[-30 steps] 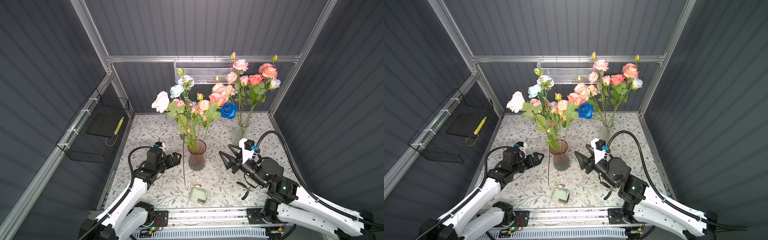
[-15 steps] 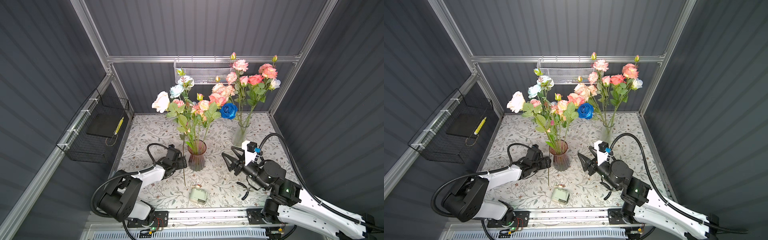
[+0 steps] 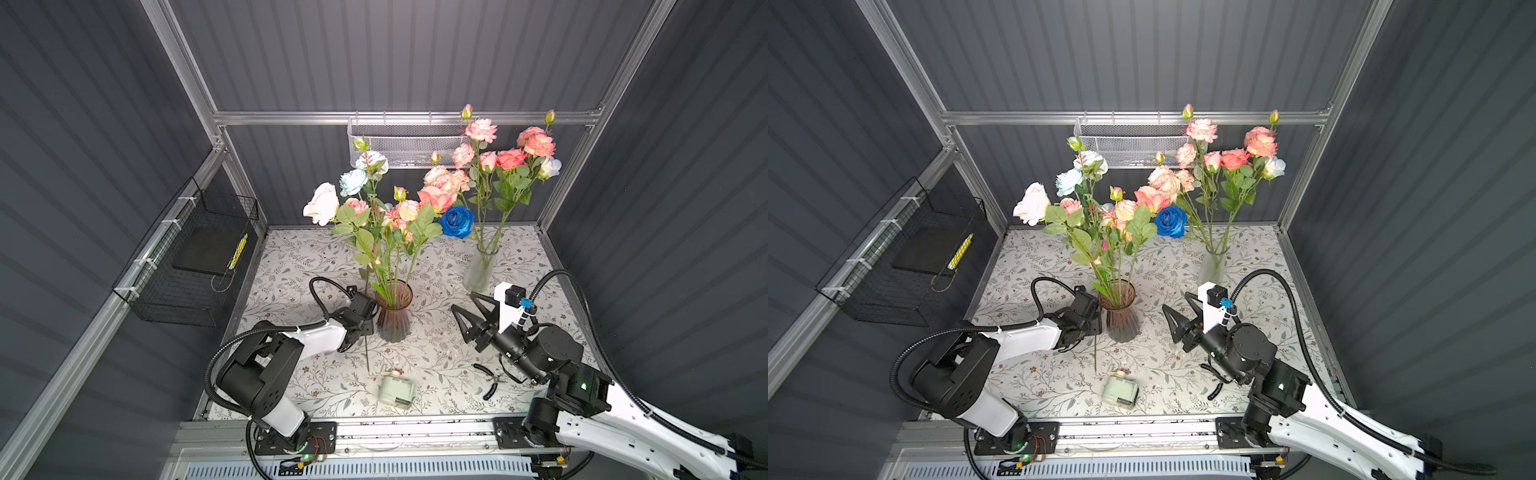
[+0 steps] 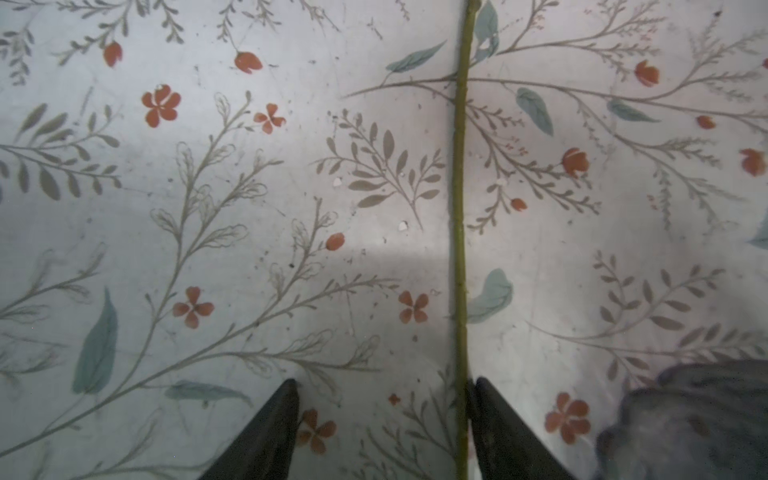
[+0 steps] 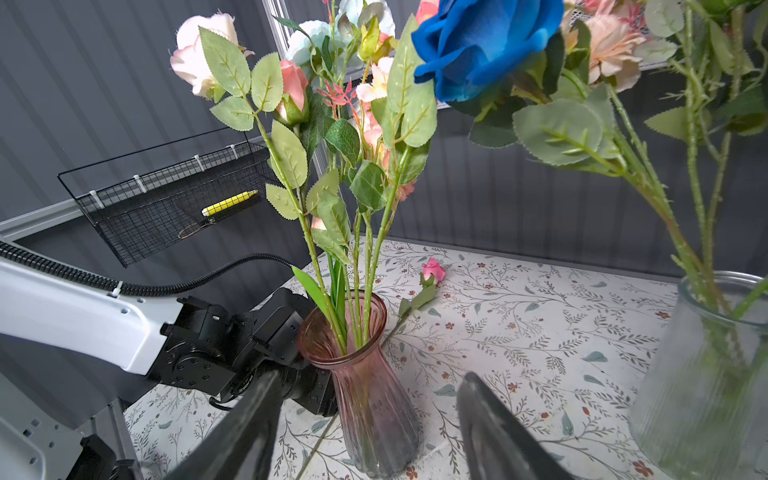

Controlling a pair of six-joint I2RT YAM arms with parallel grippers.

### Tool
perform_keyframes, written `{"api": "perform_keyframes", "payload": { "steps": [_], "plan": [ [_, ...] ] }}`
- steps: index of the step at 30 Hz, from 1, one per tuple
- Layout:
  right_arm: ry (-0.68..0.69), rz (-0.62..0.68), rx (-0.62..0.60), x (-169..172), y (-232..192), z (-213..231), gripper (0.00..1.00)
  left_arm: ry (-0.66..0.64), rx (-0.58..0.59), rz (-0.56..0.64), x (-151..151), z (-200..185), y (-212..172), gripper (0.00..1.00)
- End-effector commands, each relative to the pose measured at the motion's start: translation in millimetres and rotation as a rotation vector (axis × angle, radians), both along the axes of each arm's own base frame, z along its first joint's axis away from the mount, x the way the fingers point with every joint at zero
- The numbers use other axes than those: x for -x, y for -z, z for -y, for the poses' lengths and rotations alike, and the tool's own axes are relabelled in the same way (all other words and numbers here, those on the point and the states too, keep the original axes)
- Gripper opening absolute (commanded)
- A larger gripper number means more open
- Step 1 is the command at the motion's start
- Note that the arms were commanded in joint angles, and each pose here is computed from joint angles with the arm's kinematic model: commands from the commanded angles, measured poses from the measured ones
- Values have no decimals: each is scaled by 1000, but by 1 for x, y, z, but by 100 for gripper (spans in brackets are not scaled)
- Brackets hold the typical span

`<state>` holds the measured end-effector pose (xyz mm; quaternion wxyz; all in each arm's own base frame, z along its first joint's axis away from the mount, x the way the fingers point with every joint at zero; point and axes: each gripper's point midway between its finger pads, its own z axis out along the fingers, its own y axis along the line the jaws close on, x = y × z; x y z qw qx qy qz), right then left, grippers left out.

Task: Arrange the flowers into the vase

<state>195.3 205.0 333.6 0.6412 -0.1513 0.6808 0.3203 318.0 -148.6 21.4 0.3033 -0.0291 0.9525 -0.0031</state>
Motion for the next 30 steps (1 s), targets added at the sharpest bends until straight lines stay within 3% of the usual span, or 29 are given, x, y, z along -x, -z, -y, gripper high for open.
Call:
{"api": "perform_keyframes", "payload": {
  "steps": [1,5,15,26,30],
  "plan": [
    [19,2,-2,1,1,7,69,-53,-106,-127,29,-27,25,54],
    [32,13,-19,3,-1,15,69,-96,-109,-130,35,-35,23,25],
    [37,21,-29,6,-2,20,69,-249,4,-121,43,-65,12,1],
    [36,27,-33,7,-4,21,70,-266,64,32,36,-70,-49,0],
    [34,31,-36,7,-6,21,70,-318,77,35,39,-77,-52,0]
  ]
}}
